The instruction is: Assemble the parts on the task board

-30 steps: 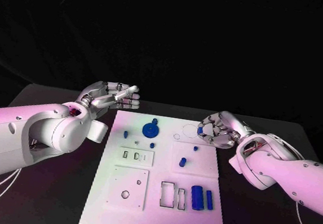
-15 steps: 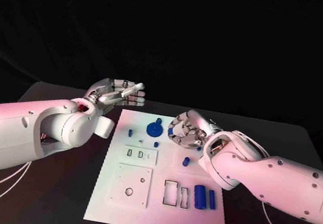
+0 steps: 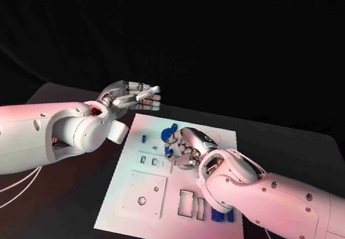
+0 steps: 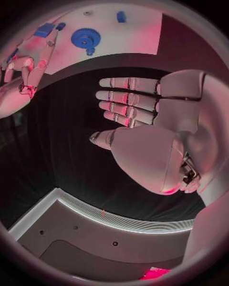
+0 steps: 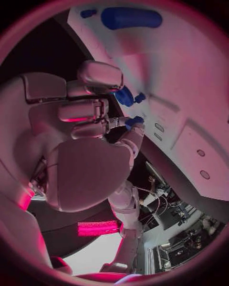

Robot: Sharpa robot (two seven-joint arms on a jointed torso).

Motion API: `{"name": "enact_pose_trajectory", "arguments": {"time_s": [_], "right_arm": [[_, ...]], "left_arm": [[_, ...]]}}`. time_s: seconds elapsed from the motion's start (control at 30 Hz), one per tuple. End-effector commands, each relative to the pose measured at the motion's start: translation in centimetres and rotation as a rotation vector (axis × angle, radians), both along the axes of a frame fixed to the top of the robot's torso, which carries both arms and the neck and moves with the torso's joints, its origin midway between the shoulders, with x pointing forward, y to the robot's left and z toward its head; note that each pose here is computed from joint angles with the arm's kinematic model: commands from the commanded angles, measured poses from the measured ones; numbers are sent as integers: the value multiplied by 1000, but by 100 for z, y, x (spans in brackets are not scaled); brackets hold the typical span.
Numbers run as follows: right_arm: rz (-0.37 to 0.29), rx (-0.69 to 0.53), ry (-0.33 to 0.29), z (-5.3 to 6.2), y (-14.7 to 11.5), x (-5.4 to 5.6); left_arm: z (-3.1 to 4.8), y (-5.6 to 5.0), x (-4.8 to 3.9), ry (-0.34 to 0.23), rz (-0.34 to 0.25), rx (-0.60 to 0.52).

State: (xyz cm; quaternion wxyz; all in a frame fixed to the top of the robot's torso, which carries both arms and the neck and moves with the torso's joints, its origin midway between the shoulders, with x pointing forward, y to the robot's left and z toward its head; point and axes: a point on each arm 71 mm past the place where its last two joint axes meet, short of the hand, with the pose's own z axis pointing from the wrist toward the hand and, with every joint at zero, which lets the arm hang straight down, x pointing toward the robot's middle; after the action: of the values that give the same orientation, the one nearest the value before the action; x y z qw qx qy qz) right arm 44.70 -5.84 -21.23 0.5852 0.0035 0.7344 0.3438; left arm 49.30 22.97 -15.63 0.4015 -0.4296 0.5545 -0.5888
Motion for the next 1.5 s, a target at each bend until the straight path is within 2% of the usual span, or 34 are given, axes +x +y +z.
{"name": "enact_pose_trajectory", "arguments": {"time_s": [0.03, 0.6, 1.5], "right_arm": [[11, -57, -13, -42, 37, -18], [48, -95, -15, -182, 175, -92], [60, -100, 1, -248, 204, -100]], "left_arm": [[9, -27, -8, -3, -21, -10], [12, -19, -16, -3, -21, -10], [10, -8, -19, 1, -24, -10]]}}
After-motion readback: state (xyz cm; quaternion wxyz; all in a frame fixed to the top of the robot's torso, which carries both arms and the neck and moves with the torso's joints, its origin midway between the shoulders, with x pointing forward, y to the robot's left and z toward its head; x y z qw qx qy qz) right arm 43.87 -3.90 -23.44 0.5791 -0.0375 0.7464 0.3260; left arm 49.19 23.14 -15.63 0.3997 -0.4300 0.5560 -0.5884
